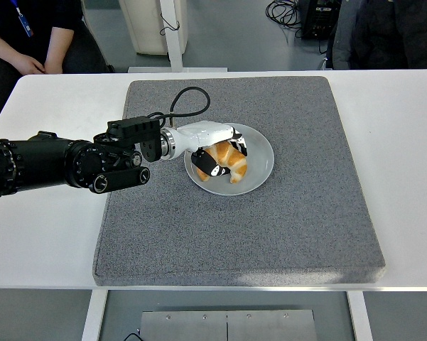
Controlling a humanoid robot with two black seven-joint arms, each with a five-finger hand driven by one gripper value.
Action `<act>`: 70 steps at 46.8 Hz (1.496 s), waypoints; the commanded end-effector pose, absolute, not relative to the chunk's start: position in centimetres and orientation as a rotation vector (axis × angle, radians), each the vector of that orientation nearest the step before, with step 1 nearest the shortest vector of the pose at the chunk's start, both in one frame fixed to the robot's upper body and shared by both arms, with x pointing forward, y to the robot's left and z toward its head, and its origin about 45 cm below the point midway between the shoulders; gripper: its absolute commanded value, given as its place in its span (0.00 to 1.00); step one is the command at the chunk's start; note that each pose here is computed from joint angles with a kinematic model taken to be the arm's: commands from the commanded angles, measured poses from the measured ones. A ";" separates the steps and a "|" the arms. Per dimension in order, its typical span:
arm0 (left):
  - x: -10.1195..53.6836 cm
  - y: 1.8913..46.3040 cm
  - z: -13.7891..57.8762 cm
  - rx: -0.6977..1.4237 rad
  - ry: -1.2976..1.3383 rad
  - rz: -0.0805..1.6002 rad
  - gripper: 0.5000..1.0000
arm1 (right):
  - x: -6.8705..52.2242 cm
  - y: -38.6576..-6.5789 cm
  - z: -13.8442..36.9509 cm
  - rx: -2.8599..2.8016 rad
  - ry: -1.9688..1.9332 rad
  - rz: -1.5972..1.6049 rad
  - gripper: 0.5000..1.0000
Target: Place the bread on the plate
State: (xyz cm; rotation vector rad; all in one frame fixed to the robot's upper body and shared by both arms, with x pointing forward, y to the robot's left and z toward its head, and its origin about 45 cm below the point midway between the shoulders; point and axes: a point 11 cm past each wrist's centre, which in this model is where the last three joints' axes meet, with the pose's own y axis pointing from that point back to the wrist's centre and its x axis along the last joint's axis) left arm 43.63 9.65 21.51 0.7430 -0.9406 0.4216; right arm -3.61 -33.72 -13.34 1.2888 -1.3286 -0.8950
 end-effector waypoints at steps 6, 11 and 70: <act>43.7 9.6 21.6 0.738 -0.932 0.432 0.49 | -3.6 -33.7 -13.3 1.289 -1.329 -0.895 1.00; 43.7 9.5 21.8 0.731 -0.929 0.438 0.58 | -3.6 -33.7 -13.3 1.288 -1.330 -0.896 1.00; 50.3 19.2 33.6 0.246 -0.316 1.079 0.90 | -3.6 -33.5 -13.4 1.294 -1.328 -0.902 1.00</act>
